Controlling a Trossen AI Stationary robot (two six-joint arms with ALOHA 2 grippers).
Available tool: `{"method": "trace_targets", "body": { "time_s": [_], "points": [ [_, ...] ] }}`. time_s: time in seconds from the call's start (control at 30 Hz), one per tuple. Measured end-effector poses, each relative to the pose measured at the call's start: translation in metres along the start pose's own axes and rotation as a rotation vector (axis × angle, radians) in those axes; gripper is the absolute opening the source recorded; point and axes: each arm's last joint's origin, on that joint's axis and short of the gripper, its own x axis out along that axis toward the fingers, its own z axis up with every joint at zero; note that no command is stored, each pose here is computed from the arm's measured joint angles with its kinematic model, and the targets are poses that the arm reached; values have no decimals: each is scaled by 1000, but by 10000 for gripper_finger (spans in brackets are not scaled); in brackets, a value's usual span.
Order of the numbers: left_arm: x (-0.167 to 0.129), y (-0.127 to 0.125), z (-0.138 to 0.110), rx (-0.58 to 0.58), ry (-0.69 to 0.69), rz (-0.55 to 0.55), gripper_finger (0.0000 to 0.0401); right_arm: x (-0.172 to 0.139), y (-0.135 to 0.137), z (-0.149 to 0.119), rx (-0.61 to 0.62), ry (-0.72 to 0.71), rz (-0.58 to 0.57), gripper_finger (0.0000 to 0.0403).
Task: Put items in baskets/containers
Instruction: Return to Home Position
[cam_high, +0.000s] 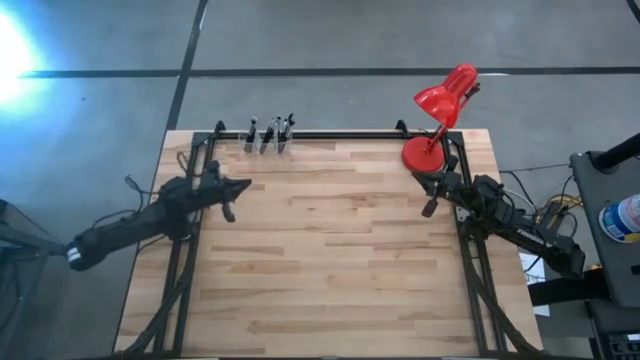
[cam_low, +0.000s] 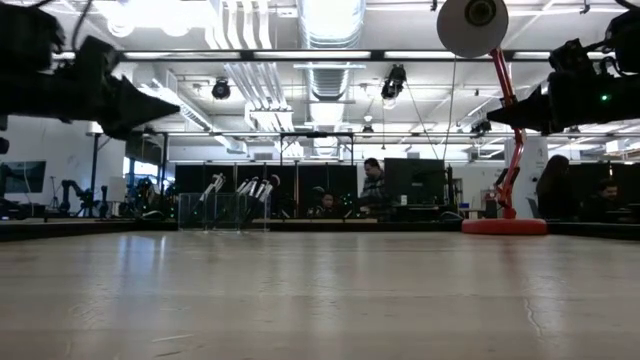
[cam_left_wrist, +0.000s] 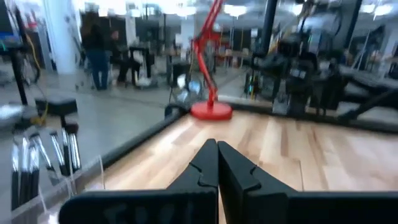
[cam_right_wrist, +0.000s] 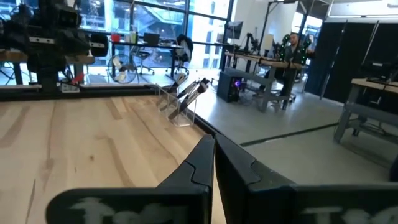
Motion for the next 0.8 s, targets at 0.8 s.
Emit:
{"method": "trace_targets", "body": {
  "time_s": [0.8],
  "points": [
    [-5, 0, -5, -107, 42, 9, 0, 1, 7, 1, 58, -2, 50, 8]
  ]
}}
